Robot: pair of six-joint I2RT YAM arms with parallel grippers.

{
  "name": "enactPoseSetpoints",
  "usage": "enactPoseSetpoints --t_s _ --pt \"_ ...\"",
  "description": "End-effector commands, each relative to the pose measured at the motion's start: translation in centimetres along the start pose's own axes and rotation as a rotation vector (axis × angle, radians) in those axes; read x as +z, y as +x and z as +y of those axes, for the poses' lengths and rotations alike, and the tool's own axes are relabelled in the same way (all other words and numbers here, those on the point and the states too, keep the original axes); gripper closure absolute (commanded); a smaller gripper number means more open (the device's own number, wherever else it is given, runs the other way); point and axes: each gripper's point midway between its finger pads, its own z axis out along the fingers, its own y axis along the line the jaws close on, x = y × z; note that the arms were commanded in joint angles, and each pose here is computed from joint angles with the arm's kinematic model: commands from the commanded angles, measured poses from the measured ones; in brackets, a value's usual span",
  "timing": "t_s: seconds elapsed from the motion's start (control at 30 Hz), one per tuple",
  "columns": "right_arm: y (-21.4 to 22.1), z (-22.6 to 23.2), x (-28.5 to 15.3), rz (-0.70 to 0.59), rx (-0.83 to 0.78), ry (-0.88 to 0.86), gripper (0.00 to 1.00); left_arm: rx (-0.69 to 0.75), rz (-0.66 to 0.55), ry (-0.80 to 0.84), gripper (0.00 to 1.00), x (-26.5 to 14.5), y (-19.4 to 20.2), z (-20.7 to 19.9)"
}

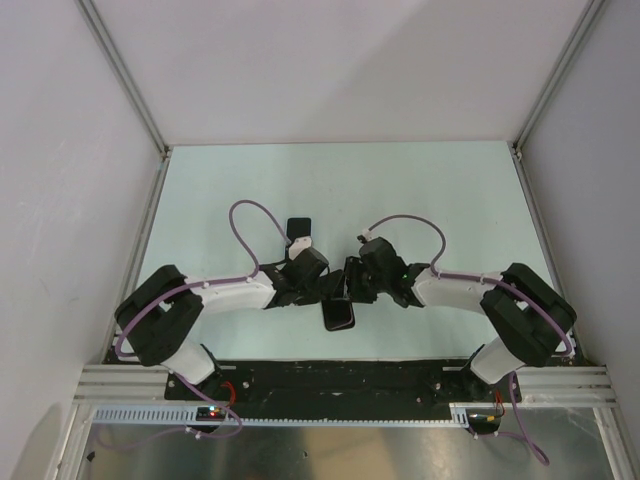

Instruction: Put the phone into the phone case

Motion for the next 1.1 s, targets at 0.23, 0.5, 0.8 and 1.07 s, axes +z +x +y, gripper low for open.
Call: enactPoseSetpoints --t_s 0.23,0.5,0.8,1.07 --pt "-2.6 1.0 -2.0 -0.084 -0.061 0.051 0.49 -0.002 -0.024 0.034 1.00 0.2 -0.9 -1.2" --pt "-2.8 0.4 -2.5 -0.094 -0.068 0.084 0.48 -0.002 -0.026 0.041 1.00 0.1 -1.0 -1.4" --pt "-3.0 -1.2 -3.1 -0.101 -0.076 0.178 0.48 -0.005 -0.033 0.067 1.00 -0.5 -1.5 -2.1" --pt "-2.6 -1.3 -2.5 -0.091 -0.080 0.184 0.48 -0.007 -0.031 0.068 1.00 -0.6 -1.4 -2.0"
